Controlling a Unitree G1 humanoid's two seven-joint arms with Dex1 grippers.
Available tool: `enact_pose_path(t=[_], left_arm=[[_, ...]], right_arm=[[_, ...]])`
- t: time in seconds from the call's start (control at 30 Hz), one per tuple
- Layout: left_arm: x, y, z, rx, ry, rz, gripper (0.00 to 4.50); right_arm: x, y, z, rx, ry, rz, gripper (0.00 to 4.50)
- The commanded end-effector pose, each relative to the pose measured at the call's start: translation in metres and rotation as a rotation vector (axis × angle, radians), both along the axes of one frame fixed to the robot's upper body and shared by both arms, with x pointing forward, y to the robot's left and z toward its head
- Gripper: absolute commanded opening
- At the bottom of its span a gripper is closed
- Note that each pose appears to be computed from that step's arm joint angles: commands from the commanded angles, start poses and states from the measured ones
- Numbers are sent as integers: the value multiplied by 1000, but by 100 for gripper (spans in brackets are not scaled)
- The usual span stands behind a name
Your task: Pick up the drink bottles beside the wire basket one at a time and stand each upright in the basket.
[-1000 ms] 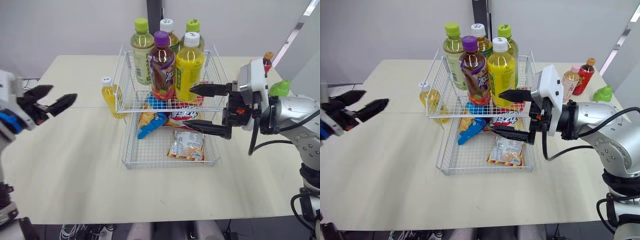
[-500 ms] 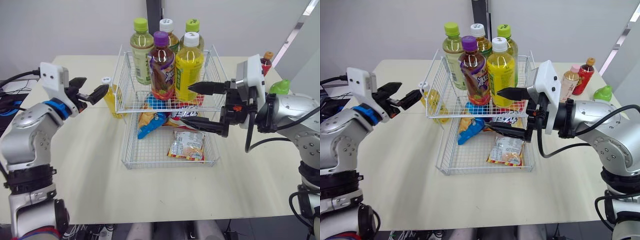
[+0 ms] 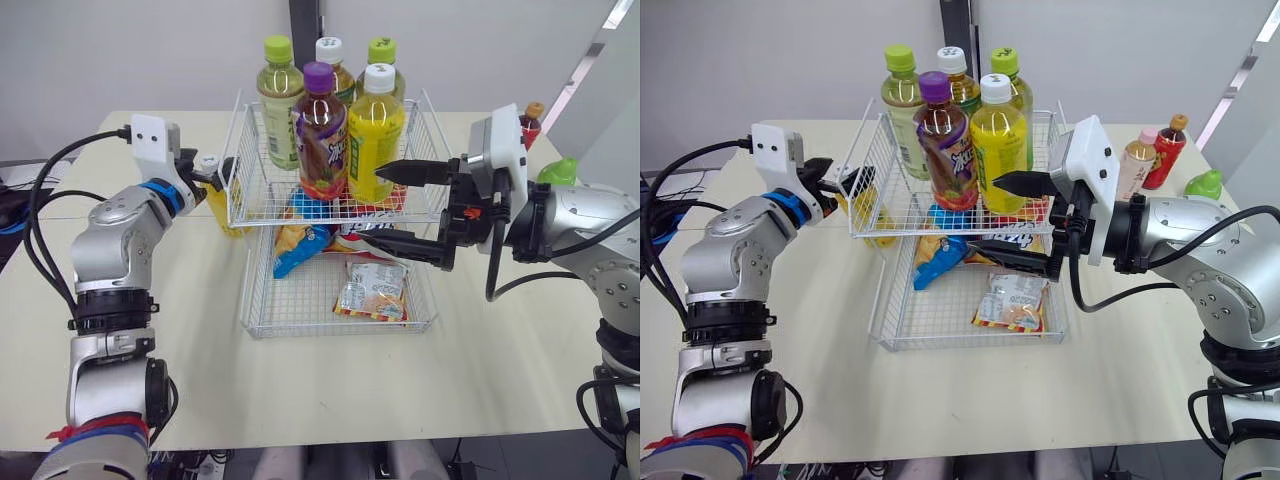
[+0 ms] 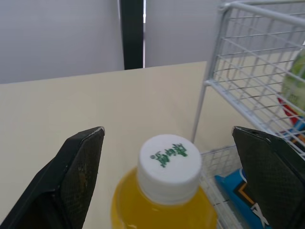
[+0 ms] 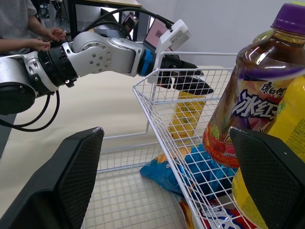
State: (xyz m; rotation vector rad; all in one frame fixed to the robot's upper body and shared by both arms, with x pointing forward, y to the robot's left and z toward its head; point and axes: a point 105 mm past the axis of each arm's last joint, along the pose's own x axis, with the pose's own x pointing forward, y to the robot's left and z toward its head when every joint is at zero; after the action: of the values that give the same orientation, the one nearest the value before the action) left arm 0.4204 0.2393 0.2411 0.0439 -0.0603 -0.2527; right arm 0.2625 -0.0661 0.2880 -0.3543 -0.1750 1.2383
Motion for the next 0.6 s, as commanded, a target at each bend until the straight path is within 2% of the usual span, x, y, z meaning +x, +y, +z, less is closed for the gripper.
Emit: enact_pose_path(t=[0.03,0.47,0.57,0.6], left_arm=[[4,-5,13,18,-52,-5,446],[7,-7,7,29,-39,-2,446],[8,-3,6,28,-35,15,392],[8,-3,6,28,-35,15,360]], right_arm=[[-3,1,10,0,-65,-14,450],[-7,2,17,21,-119,-31,450],[-6,1,17,23,-117,-30,450],[-7,1,17,23,-117,-28,450]])
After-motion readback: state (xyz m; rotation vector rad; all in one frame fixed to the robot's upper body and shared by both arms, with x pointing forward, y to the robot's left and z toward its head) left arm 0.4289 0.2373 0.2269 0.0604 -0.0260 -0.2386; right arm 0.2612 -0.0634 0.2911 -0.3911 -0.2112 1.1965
